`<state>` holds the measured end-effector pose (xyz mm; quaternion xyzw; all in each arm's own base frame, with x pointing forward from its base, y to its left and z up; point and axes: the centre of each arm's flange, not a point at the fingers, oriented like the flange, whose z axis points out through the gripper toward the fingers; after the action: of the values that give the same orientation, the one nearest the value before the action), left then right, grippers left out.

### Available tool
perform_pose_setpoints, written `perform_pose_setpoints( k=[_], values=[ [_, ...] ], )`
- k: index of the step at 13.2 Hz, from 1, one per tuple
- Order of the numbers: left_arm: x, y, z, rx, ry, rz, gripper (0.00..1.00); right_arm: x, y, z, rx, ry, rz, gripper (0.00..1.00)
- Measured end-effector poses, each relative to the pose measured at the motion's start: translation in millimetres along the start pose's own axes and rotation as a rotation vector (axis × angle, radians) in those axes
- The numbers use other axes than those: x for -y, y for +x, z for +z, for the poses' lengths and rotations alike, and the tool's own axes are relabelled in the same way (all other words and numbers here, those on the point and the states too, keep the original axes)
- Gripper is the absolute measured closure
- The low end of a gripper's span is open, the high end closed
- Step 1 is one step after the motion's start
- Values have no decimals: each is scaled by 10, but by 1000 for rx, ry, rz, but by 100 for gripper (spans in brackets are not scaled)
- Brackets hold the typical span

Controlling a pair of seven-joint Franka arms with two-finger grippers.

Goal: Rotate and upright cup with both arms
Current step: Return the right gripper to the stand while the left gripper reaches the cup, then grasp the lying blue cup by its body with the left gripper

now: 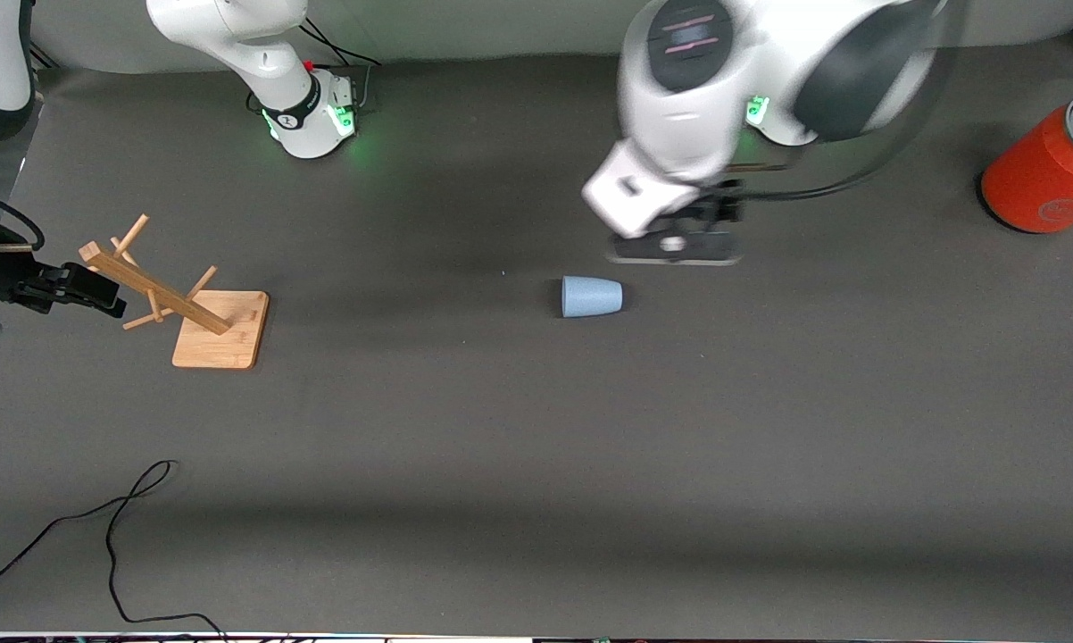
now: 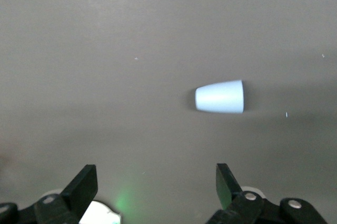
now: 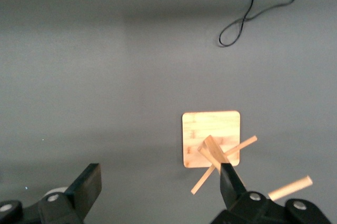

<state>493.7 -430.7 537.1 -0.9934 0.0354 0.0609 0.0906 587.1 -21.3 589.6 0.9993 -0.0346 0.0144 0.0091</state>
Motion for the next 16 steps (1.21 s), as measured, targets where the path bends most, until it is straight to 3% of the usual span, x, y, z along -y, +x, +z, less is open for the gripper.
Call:
perform_pose_setpoints(
  k=[2,4,10,13,16],
  values=[
    [-916,-139,613,-45,87,-5,0,-1,3,-24,-12,0,-32,0],
    [-1438,-202,1284,-36,161,24,0,-39,-7,-52,-18,0,-59,0],
    [-1643,247,2406,-53,235,109,0,-65,-20,-77,-22,7,-74,0],
    [-1786,142,2882,-8,293,179,2,-49,-22,-77,-22,8,-77,0],
    [-1942,-79,2963,8,331,272,8,-45,-24,-80,-22,8,-78,0]
  ],
)
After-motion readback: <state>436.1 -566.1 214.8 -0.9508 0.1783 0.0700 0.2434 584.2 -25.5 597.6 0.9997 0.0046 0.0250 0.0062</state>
